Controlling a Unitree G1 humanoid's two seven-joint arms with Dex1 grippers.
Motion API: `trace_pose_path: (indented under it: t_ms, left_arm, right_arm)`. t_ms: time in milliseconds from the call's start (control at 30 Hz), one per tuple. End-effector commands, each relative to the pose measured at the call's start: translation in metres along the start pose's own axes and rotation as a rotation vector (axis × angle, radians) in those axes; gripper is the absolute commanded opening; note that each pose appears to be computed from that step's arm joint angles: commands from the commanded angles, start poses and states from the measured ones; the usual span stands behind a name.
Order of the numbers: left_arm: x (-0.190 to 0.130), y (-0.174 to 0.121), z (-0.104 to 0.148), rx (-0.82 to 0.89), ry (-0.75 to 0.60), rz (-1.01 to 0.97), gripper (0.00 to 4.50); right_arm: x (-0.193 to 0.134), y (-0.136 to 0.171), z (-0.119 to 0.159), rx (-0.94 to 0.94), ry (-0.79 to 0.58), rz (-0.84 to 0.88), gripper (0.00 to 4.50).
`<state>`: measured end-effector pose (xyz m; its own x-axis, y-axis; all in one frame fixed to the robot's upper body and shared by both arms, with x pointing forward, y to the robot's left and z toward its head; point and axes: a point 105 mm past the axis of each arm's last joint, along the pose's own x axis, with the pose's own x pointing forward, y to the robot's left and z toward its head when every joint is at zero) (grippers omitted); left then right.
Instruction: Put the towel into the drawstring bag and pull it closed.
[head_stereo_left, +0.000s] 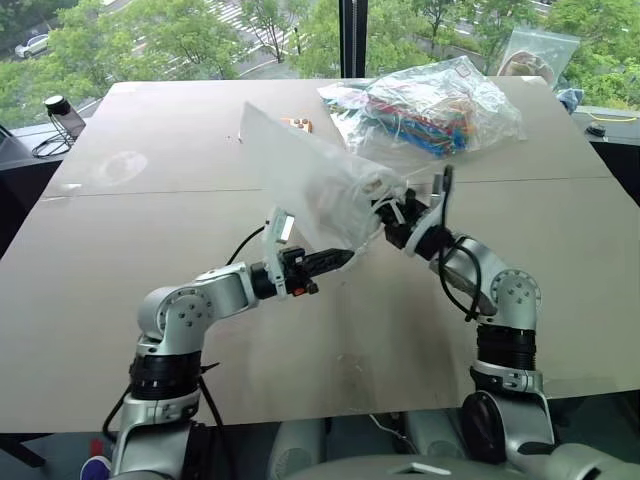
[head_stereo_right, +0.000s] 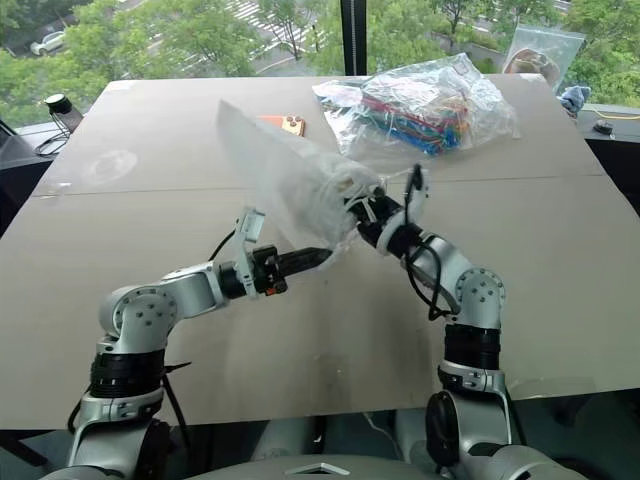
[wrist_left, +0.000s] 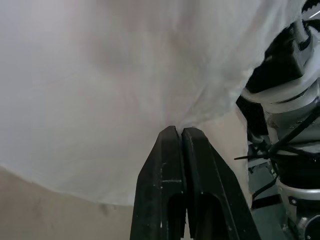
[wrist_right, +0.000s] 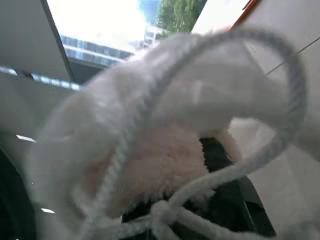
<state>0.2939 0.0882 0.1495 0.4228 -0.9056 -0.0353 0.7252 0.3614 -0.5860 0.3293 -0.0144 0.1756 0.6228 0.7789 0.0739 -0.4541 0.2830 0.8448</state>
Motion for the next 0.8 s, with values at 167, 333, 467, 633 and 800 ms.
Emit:
trace_pose_path:
  t_ms: [167, 333, 467, 633, 800]
  left_arm:
    - [0.001, -0.050, 0.048, 0.059, -0.091, -0.131, 0.00]
    - [0.002, -0.052, 0.051, 0.040, -0.080, -0.107, 0.00]
    - [-0.004, -0.037, 0.052, 0.074, -0.039, -0.005, 0.00]
    - [-0.016, -0.026, 0.061, 0.159, 0.027, 0.061, 0.00]
    - [-0.022, -0.023, 0.076, 0.276, 0.113, 0.082, 0.00]
  right_arm:
    - [-0.009, -0.008, -0.024, -0.361, 0.108, 0.018, 0.02]
    - [-0.002, -0.010, -0.016, -0.502, 0.061, 0.016, 0.02]
    - [-0.007, -0.007, -0.006, -0.556, 0.040, 0.020, 1.28]
    - [-0.038, 0.007, -0.009, -0.707, 0.141, 0.049, 3.03]
    - [-0.086, 0.022, -0.020, -0.747, 0.303, 0.127, 3.03]
